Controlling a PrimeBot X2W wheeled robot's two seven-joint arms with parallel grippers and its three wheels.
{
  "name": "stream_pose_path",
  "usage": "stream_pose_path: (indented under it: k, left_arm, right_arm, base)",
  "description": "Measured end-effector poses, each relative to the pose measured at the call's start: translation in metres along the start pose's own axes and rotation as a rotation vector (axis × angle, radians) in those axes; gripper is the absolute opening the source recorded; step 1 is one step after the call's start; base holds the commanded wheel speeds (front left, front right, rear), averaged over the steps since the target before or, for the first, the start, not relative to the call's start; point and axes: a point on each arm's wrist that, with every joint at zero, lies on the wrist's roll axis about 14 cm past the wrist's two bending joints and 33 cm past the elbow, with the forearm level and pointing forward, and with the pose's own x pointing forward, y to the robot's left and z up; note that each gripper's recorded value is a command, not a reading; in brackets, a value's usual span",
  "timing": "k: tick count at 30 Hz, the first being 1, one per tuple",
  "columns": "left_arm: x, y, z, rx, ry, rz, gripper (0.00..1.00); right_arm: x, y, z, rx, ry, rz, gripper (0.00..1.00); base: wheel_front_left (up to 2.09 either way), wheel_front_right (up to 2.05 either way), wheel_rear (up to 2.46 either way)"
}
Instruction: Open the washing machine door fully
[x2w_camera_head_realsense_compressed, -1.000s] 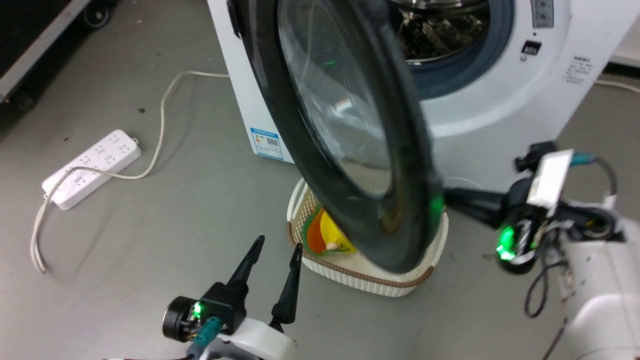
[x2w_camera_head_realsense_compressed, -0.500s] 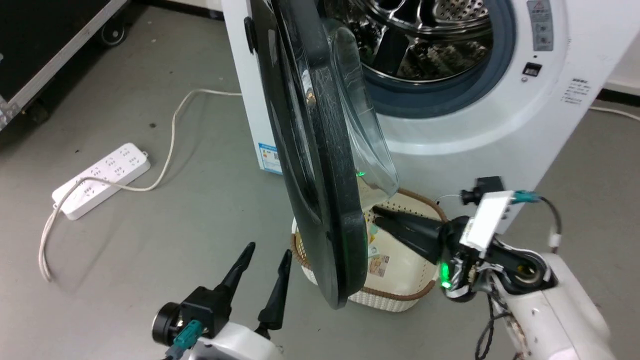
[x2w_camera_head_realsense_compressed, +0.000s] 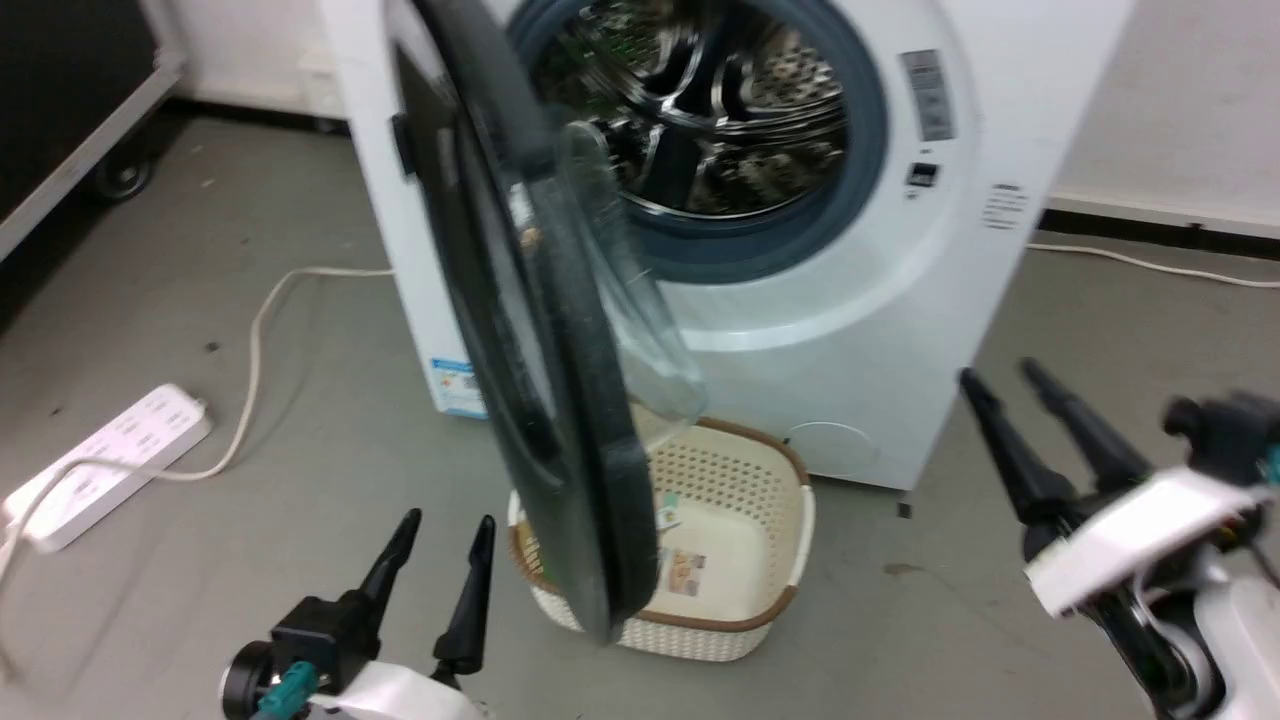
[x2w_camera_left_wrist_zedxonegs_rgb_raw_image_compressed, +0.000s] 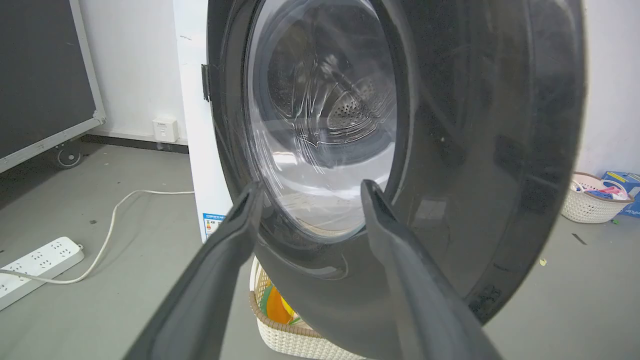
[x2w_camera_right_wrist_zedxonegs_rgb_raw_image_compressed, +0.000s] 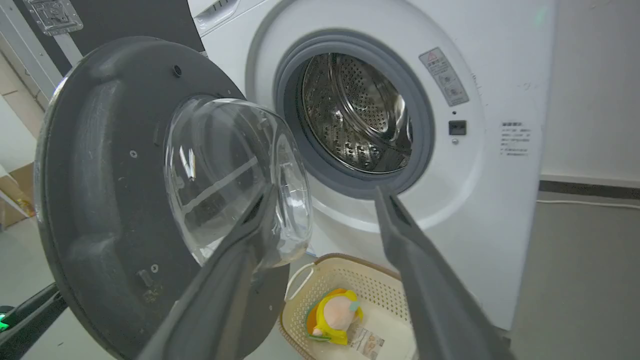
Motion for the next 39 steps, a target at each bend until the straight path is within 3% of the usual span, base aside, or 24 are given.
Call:
stream_pose_path:
  k: [3,7,9,15,24,25,26,27,33,39]
  left_arm:
    - [0.004,-0.003,0.001,-0.007,-0.004,-0.012,1.00]
    - [0.008,-0.009,0.000,-0.007,-0.003,-0.036,1.00]
    - [0.011,-0.013,0.000,-0.009,-0.005,-0.050,1.00]
    - [0.015,-0.012,0.004,-0.020,-0.020,-0.037,1.00]
    - [0.017,-0.016,0.006,-0.011,-0.033,-0.035,1.00]
    - [0.016,-0.017,0.006,-0.011,-0.031,-0.037,0.85]
    - [0.016,-0.018,0.005,-0.013,-0.029,-0.039,0.05]
    - [0.016,-0.019,0.005,-0.014,-0.028,-0.042,0.00]
    - [0.017,-0.015,0.022,-0.010,-0.083,-0.028,0.00]
    - [0.026,0.011,0.106,-0.010,-0.351,0.087,0.00]
  right_arm:
    - [-0.024,-0.020,0.016,-0.185,-0.106,-0.063,1.00]
    - [-0.060,-0.044,0.012,-0.319,-0.140,-0.173,1.00]
    - [-0.087,-0.043,-0.011,-0.344,-0.113,-0.244,1.00]
    - [-0.113,-0.036,-0.043,-0.322,-0.061,-0.324,1.00]
    - [-0.117,-0.031,-0.047,-0.310,-0.064,-0.354,1.00]
    - [-0.117,-0.031,-0.047,-0.308,-0.065,-0.354,1.00]
    - [-0.117,-0.030,-0.047,-0.306,-0.066,-0.353,1.00]
    - [-0.116,-0.030,-0.047,-0.305,-0.067,-0.352,1.00]
    - [-0.116,-0.029,-0.045,-0.299,-0.076,-0.353,1.00]
    - [-0.117,-0.030,-0.043,-0.298,-0.083,-0.359,1.00]
  base:
    - [0.00,0.00,0.00]
    - [0.00,0.00,0.00]
    - [0.00,0.00,0.00]
    - [0.00,0.00,0.00]
    - [0.00,0.00,0.00]
    - [0.00,0.00,0.00]
    - [0.00,0.00,0.00]
    - [0.00,0.00,0.00]
    - [0.00,0.00,0.00]
    - [0.00,0.00,0.00]
